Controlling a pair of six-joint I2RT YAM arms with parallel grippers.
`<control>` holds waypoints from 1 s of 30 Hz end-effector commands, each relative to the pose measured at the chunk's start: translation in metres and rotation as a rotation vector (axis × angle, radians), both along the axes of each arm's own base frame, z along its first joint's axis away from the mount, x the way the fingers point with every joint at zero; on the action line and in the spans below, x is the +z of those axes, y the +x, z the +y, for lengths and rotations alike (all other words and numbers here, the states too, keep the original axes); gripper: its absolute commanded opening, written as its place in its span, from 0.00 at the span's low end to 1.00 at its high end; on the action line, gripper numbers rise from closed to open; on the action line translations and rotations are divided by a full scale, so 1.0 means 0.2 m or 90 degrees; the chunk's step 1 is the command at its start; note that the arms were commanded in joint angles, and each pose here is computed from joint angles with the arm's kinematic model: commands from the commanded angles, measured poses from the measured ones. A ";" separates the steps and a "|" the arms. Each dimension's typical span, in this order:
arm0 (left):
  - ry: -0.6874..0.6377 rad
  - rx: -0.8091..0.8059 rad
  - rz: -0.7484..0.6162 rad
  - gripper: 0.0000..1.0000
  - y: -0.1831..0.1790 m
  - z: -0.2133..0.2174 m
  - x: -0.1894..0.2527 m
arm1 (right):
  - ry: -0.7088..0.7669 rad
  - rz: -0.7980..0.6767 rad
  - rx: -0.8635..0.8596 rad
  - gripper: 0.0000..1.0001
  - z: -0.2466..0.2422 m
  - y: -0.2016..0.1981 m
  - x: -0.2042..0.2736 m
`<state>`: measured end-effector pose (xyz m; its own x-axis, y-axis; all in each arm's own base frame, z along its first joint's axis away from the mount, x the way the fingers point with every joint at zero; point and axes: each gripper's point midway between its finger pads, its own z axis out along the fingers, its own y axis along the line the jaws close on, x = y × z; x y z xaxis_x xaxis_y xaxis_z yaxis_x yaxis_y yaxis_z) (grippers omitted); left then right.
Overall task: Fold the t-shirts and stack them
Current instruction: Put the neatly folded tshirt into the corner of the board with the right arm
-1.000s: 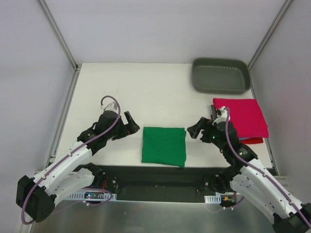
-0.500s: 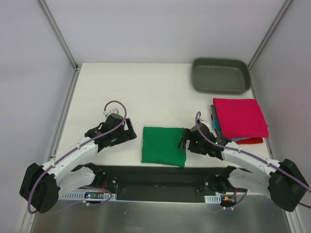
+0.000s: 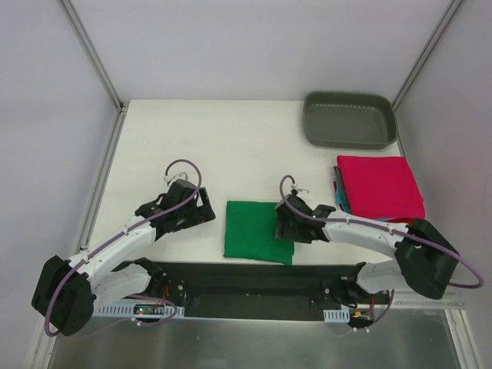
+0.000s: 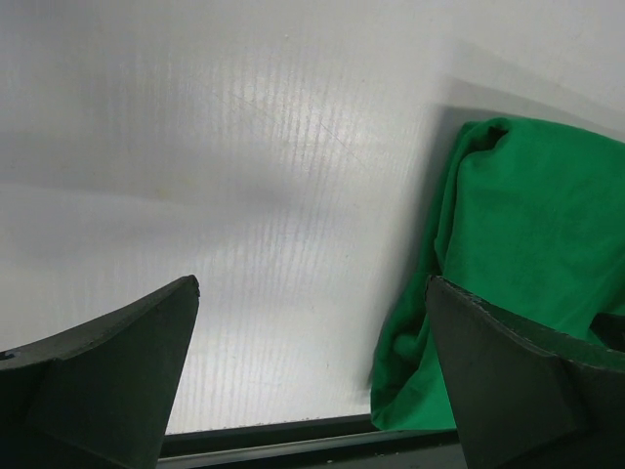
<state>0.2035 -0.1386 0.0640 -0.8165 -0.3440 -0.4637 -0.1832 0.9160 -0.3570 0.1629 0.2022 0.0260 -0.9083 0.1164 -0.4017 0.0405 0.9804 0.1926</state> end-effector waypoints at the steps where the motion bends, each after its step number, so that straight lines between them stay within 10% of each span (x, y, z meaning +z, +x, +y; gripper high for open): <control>1: 0.010 -0.001 -0.009 0.99 0.03 0.00 0.02 | -0.020 0.022 -0.016 0.65 0.02 -0.01 -0.03; 17: 0.024 0.019 -0.002 0.99 0.03 0.02 -0.01 | -0.111 0.045 0.037 0.27 0.07 0.00 -0.20; 22: 0.029 0.039 -0.006 0.99 0.03 0.05 -0.02 | -0.267 -0.015 0.095 0.01 -0.09 0.11 -0.07; 30: 0.028 0.062 -0.013 0.99 0.03 0.09 -0.03 | -0.490 -0.143 0.199 0.00 -0.34 0.35 0.37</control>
